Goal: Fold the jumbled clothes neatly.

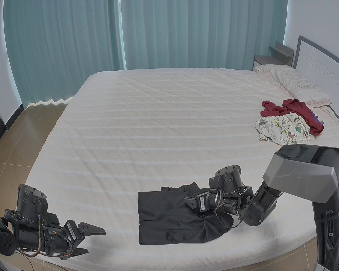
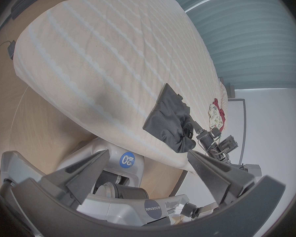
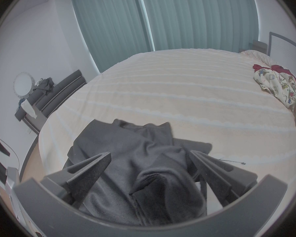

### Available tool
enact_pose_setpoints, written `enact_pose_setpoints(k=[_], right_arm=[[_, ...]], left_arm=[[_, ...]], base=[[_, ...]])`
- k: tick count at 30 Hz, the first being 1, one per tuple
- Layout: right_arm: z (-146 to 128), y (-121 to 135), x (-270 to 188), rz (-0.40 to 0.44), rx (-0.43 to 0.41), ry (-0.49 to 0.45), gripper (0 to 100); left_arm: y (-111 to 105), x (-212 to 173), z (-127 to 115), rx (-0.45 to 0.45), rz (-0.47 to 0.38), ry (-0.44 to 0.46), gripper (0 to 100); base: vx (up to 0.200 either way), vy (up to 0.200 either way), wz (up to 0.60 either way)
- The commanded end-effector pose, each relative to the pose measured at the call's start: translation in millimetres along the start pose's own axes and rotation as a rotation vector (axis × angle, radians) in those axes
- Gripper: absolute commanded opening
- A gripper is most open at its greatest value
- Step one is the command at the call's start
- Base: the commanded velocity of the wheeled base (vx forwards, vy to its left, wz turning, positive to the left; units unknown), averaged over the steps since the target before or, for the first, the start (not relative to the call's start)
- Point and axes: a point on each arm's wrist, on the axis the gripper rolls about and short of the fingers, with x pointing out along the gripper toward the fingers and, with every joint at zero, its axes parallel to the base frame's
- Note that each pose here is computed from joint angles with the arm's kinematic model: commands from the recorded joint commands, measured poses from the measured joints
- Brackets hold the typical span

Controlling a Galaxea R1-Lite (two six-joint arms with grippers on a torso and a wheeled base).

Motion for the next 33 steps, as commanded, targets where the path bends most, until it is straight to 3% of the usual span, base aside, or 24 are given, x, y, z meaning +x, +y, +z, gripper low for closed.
enact_pose_setpoints(k=[1,9,10,20,26,33], right_arm=[[-13.3,9.0,8.9,0.012,-0.024,0.035,100],[-17.9,8.2,11.4,-0.019,-0.049,0.041,100],[-17.9,8.2,11.4,-0.019,-0.049,0.041,0],[-15.1,5.2,9.9,-0.060,-0.036,0.018,0],[5.5,-0.2,9.2,-0.047,0.020,-0.079,0],[9.1,-19.8,10.4,-0.040,0.099,-0.079,0]], left_arm=[[0.2,0.0,-0.1,-0.001,0.001,0.000,100],[0.2,0.0,-0.1,-0.001,0.001,0.000,100],[0.2,0.0,-0.1,-0.001,0.001,0.000,100],[0.2,0.0,-0.1,-0.001,0.001,0.000,100],[-0.2,0.0,0.1,0.000,-0.001,-0.001,100],[0.2,0.0,-0.2,-0.001,0.000,0.002,100]], base=[[0.000,0.000,0.00],[0.000,0.000,0.00],[0.000,0.000,0.00],[0.000,0.000,0.00],[0.000,0.000,0.00],[0.000,0.000,0.00]])
